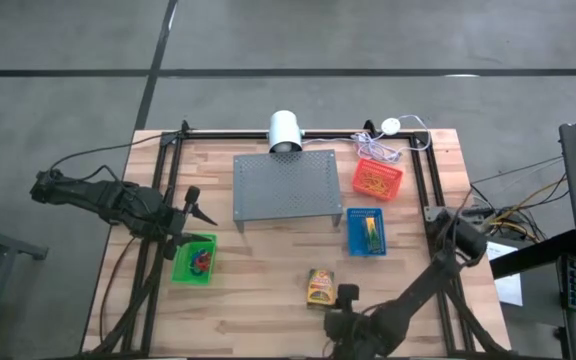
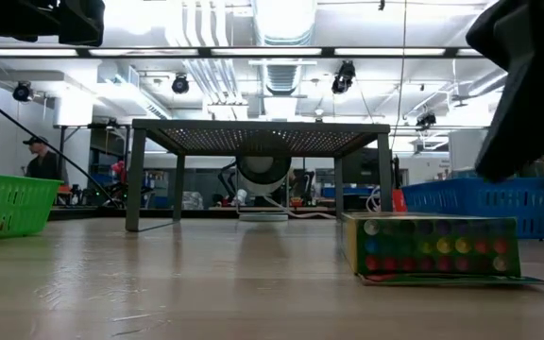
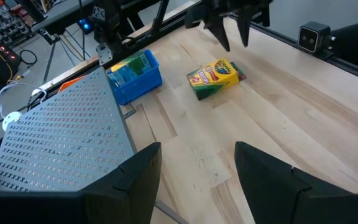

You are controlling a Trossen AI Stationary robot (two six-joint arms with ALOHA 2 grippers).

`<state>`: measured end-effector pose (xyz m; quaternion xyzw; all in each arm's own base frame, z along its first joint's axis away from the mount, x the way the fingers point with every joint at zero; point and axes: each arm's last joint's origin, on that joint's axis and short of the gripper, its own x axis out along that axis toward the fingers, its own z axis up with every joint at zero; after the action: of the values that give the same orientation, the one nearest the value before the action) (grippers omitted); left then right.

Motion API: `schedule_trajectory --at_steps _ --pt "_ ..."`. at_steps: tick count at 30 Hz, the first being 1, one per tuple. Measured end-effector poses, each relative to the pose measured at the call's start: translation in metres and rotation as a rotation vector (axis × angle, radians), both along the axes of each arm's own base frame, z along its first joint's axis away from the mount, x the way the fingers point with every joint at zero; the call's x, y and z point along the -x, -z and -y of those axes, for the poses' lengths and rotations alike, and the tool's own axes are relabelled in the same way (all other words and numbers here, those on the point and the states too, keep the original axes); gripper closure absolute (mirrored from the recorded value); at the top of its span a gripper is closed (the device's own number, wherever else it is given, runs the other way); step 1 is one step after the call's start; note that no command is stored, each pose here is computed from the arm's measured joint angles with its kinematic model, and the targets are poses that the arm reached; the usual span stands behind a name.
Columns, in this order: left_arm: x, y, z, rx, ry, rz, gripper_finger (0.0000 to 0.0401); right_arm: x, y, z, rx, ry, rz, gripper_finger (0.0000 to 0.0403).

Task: Pick & Place Office Desk Supplies
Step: Put the yellow crayons into the blue bin

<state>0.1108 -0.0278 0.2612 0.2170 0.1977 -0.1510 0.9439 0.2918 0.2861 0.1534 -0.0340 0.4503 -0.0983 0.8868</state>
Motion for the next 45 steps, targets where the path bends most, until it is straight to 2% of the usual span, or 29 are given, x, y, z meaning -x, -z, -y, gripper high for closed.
schedule_trajectory --at_steps 4,8,15,22,33,45 --pt "0.000 0.000 0.000 0.000 0.000 0.000 0.0192 0.004 0.014 -0.003 0.170 0.016 0.074 0.0224" --pt "0.000 0.000 0.000 0.000 0.000 -0.001 0.0192 0.004 0.025 -0.003 0.243 0.022 0.093 0.0239" --pt "0.000 0.000 0.000 -0.001 0.000 -0.002 0.0192 0.003 0.037 -0.004 0.291 -0.028 0.051 0.0269" --pt "0.000 0.000 0.000 0.000 0.000 -0.001 0.0192 0.003 0.038 -0.003 0.288 -0.030 0.042 0.0294" --pt "0.000 0.000 0.000 0.000 0.000 -0.001 0.0192 0.003 0.056 -0.002 0.368 -0.034 0.017 0.0330" --pt "0.000 0.000 0.000 0.000 0.000 -0.001 0.0192 0.003 0.049 -0.002 0.361 -0.036 0.020 0.0390"
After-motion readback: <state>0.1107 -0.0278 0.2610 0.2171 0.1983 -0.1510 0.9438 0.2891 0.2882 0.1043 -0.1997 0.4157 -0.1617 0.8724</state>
